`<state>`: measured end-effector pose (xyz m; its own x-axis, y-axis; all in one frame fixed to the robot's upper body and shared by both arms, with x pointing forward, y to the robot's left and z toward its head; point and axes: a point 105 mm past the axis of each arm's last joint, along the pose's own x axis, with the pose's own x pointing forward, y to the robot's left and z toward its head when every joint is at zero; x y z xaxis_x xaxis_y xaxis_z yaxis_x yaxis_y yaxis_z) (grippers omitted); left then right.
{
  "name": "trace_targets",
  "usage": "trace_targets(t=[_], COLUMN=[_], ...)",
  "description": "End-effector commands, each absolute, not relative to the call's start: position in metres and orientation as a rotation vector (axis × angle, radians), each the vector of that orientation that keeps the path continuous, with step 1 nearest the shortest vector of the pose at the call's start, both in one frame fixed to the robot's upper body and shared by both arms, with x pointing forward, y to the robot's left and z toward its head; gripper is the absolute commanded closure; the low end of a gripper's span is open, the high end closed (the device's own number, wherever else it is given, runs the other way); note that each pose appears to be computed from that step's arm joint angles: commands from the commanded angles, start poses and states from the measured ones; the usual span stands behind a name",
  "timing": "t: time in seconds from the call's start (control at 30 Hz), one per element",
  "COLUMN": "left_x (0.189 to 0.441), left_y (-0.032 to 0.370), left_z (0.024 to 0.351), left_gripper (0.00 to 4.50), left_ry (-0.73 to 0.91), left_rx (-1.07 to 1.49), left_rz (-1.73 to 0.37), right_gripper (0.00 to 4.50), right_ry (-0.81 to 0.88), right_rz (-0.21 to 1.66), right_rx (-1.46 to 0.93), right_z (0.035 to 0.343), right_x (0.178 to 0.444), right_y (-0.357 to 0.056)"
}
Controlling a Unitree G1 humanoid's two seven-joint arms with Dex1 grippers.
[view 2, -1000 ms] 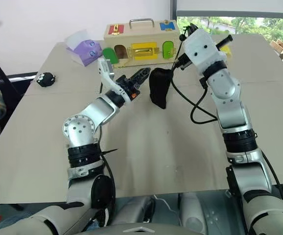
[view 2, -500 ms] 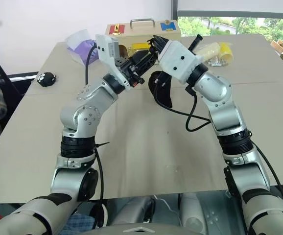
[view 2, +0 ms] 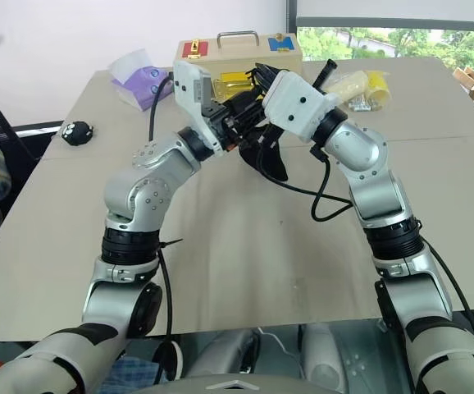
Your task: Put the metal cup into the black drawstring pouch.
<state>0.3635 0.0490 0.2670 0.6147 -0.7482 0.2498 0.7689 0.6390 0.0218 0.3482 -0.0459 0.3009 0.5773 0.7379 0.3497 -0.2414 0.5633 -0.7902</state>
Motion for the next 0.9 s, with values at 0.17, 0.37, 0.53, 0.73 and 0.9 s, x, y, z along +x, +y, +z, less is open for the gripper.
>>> trace_targets(t=[0.17,0.37,0.53,0.73,0.9], left_x=[0.369,0.362,0.352,0.353,0.352], left_y=[0.069,0.075,0.065,0.059,0.061], left_z=[0.273,0.280,0.285,0.285,0.286], left_gripper=[2.42,2.42,2.42,2.42,2.42], left_ry=[-0.294,-0.342,-0.378,-0.382,-0.387], left_rx=[0.031,-0.005,-0.033,-0.028,-0.043], left_rz=[-0.824,-0.899,-0.981,-0.992,-1.004], right_gripper=[4.50,4.50,4.50,4.50,4.50], right_ry=[-0.789,-0.777,-0.774,-0.777,-0.765], right_rz=[0.570,0.570,0.580,0.596,0.593], right_rx=[-0.741,-0.736,-0.734,-0.728,-0.731], right_z=[0.316,0.313,0.311,0.310,0.307], right_x=[0.345,0.345,0.344,0.342,0.343], right_y=[-0.056,-0.055,-0.050,-0.044,-0.045])
